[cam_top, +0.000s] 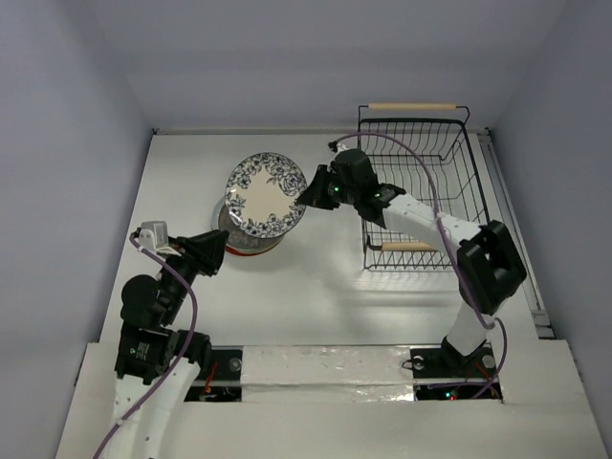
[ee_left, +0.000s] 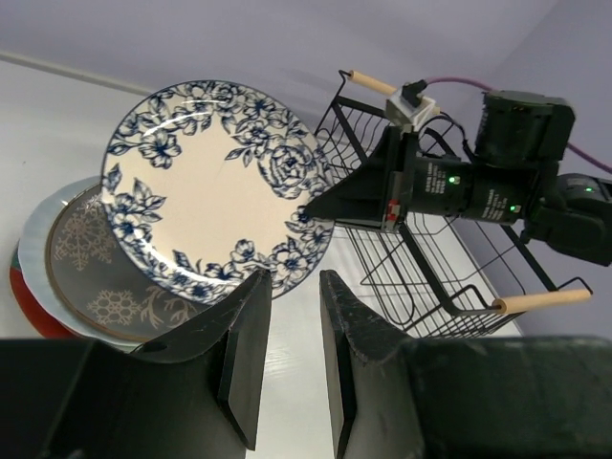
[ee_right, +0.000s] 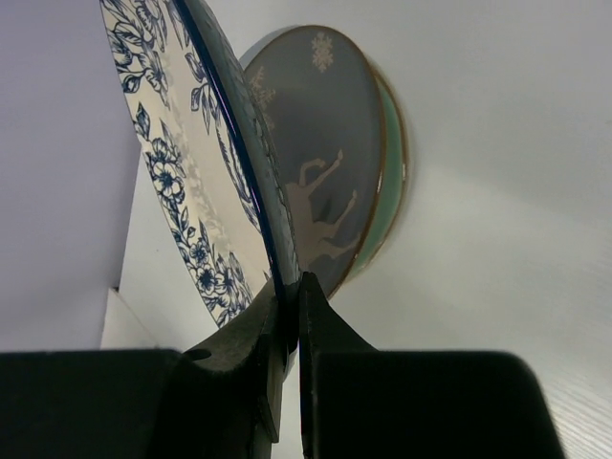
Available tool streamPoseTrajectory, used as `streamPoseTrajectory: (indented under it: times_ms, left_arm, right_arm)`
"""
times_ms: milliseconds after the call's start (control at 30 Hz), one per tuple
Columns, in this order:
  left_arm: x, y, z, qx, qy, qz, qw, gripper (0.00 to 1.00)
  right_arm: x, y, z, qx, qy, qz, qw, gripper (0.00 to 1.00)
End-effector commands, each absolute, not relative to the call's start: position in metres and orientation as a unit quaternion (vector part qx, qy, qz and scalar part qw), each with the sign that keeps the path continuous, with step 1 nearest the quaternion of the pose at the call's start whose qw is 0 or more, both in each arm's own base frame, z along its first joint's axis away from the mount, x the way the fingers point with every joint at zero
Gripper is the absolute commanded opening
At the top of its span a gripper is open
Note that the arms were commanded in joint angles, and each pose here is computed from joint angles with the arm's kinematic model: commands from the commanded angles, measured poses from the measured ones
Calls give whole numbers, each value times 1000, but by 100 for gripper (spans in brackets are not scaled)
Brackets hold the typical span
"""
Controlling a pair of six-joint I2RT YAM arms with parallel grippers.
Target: Unload the plates from the dish rack
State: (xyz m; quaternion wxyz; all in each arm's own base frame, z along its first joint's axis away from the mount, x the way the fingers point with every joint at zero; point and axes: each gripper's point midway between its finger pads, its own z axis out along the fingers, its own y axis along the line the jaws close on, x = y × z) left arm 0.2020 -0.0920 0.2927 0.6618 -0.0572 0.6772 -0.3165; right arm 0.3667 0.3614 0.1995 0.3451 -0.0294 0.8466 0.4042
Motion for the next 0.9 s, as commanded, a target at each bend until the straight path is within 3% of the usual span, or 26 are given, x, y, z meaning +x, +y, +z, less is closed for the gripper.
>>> streamPoseTrajectory:
  times_ms: [0, 367, 867]
  left_arm:
    - [203, -94, 310, -46, 660, -324, 676, 24]
    - [205, -93, 308, -48, 663, -321, 675, 24]
    - [203, -94, 311, -45, 659, -324, 677, 24]
  right_arm:
    - [373, 402, 298, -44, 737, 541, 403, 0]
    - [376, 421, 237, -40, 771, 533, 346, 9]
    - [366, 424, 192, -69, 807, 501, 305, 38]
